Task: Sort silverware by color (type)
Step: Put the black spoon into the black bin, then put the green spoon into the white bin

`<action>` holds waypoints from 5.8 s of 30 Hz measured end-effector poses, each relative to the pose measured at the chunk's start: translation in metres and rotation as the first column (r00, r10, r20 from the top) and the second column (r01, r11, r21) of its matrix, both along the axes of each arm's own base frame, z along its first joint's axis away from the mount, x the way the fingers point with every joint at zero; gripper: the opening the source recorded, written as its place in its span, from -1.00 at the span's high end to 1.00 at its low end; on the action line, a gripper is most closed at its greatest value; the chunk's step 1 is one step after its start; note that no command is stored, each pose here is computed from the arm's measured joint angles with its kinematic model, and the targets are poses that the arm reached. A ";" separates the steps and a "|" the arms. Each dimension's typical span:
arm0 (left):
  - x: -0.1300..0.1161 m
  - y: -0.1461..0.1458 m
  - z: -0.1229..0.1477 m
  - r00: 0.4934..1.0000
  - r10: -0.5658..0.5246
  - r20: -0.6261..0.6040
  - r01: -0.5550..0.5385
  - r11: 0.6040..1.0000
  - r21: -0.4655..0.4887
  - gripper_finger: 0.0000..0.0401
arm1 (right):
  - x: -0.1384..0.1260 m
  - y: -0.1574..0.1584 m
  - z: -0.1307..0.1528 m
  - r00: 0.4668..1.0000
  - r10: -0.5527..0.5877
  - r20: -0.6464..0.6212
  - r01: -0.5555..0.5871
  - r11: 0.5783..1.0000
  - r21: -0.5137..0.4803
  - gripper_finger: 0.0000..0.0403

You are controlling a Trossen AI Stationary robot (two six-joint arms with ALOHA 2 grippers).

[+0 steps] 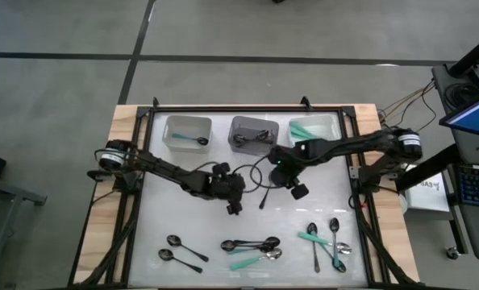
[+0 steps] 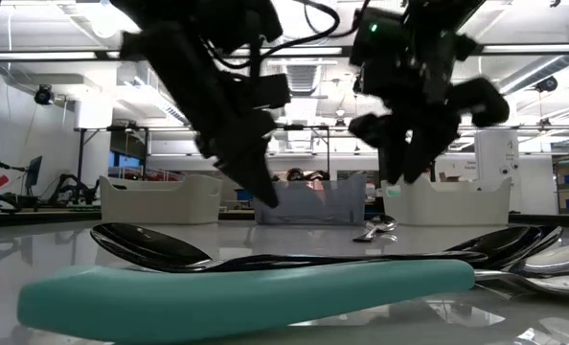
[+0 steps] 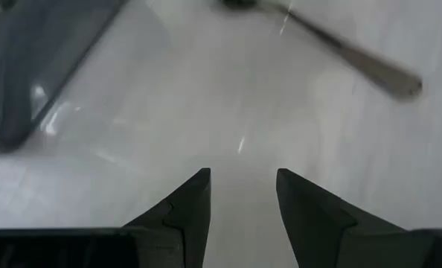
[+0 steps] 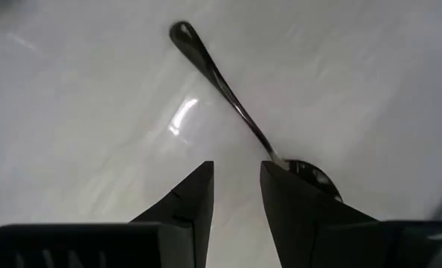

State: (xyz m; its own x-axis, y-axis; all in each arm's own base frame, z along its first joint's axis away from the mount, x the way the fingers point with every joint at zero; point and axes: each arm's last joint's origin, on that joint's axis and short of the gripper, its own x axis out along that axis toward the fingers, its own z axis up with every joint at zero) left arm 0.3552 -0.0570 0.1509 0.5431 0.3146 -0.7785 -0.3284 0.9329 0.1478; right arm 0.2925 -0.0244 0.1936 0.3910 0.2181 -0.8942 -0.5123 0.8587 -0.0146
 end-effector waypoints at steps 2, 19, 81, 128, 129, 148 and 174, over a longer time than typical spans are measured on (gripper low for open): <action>-0.006 -0.008 -0.001 0.999 0.010 -0.032 -0.010 1.000 0.018 0.32 | 0.005 -0.001 -0.009 1.000 0.002 -0.024 -0.002 1.000 0.002 0.49; -0.057 -0.058 0.006 0.974 0.215 -0.074 -0.201 0.965 0.167 0.32 | 0.037 -0.004 -0.039 0.989 0.124 -0.076 -0.127 0.991 -0.032 0.49; -0.068 -0.076 0.007 0.968 0.250 -0.007 -0.246 0.957 0.156 0.32 | 0.043 -0.005 -0.010 0.990 0.025 0.137 -0.021 0.999 -0.037 0.95; -0.065 -0.074 0.009 0.946 0.306 0.104 -0.320 0.932 0.172 0.32 | 0.010 -0.102 0.059 0.691 -0.718 0.081 0.723 0.684 -0.099 0.49; -0.063 -0.073 0.010 0.941 0.313 0.129 -0.332 0.926 0.180 0.32 | 0.004 -0.099 0.063 0.678 -0.733 0.056 0.734 0.672 -0.096 0.49; -0.038 -0.035 0.015 0.894 0.376 0.242 -0.429 0.874 0.227 0.32 | -0.076 0.001 0.022 0.572 -0.733 -0.367 0.789 0.614 0.003 0.51; -0.034 -0.031 0.015 0.890 0.386 0.241 -0.434 0.880 0.195 0.32 | -0.093 0.161 -0.019 0.791 -0.389 -0.472 0.506 0.850 0.147 0.51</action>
State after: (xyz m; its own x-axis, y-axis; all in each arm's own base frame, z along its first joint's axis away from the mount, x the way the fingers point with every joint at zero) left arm 0.3212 -0.0881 0.1659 0.4533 0.7028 -0.5483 -0.7177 0.6525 0.2430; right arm 0.1991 0.1363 0.1746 0.1123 0.3508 -0.9297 0.0238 0.9344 0.3555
